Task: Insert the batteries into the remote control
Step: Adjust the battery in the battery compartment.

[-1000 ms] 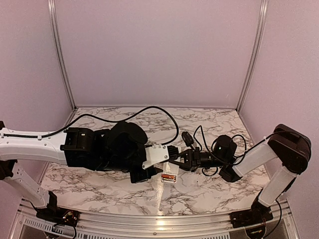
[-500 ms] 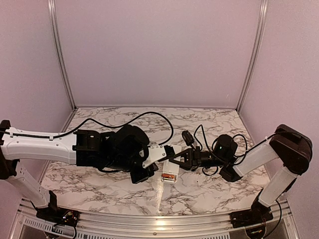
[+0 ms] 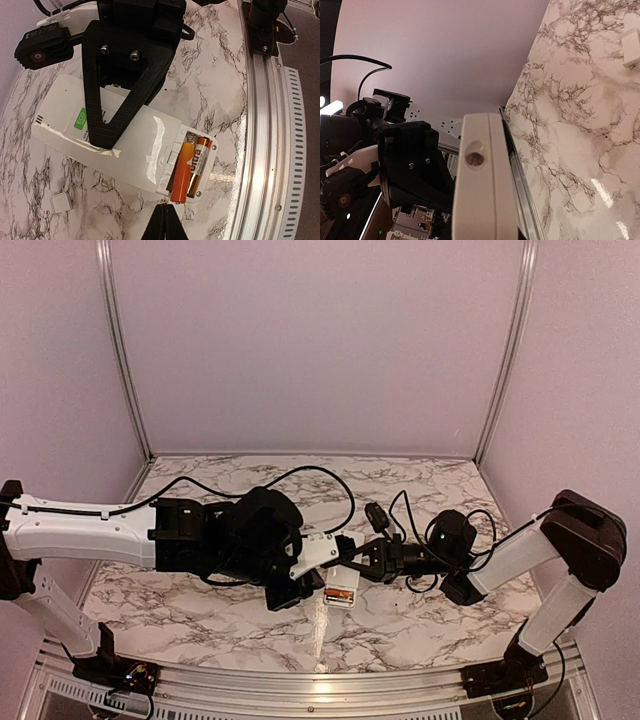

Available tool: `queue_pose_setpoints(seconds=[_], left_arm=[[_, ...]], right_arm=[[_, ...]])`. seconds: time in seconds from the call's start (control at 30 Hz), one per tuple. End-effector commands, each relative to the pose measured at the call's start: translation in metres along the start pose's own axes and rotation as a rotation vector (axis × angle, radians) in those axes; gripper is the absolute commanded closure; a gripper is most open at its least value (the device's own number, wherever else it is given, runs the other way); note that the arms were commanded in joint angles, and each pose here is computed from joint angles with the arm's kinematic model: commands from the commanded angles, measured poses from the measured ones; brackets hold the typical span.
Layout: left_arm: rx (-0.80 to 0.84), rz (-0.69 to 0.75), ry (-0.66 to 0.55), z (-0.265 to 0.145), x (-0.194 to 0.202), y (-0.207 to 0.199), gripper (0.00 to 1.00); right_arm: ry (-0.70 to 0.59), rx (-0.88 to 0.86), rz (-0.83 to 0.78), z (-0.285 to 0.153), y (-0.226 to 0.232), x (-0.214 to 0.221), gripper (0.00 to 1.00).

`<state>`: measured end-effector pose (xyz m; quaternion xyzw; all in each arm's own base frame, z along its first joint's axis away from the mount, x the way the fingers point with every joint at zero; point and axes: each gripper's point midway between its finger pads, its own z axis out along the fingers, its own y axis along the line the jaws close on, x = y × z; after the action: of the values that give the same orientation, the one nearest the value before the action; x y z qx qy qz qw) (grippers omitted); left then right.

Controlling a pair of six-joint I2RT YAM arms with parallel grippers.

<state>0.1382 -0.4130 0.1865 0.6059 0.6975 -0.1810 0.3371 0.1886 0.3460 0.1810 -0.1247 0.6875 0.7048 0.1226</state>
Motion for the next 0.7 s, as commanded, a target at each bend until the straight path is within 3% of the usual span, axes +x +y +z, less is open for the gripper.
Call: queue_pose_setpoints(seconds=[0.0,0.67], left_arm=[[0.033,0.018,0.008,0.0030,-0.0032,-0.0060,0.99],[0.022,-0.002,0.030,0.0114,0.0009,-0.0033,0.97]], right_arm=[[-0.010,-0.048,-0.055,0.0061,0.0219,-0.0104,1.00],[-0.008,-0.067,-0.075,0.0051,0.0303,-0.0111,1.00]])
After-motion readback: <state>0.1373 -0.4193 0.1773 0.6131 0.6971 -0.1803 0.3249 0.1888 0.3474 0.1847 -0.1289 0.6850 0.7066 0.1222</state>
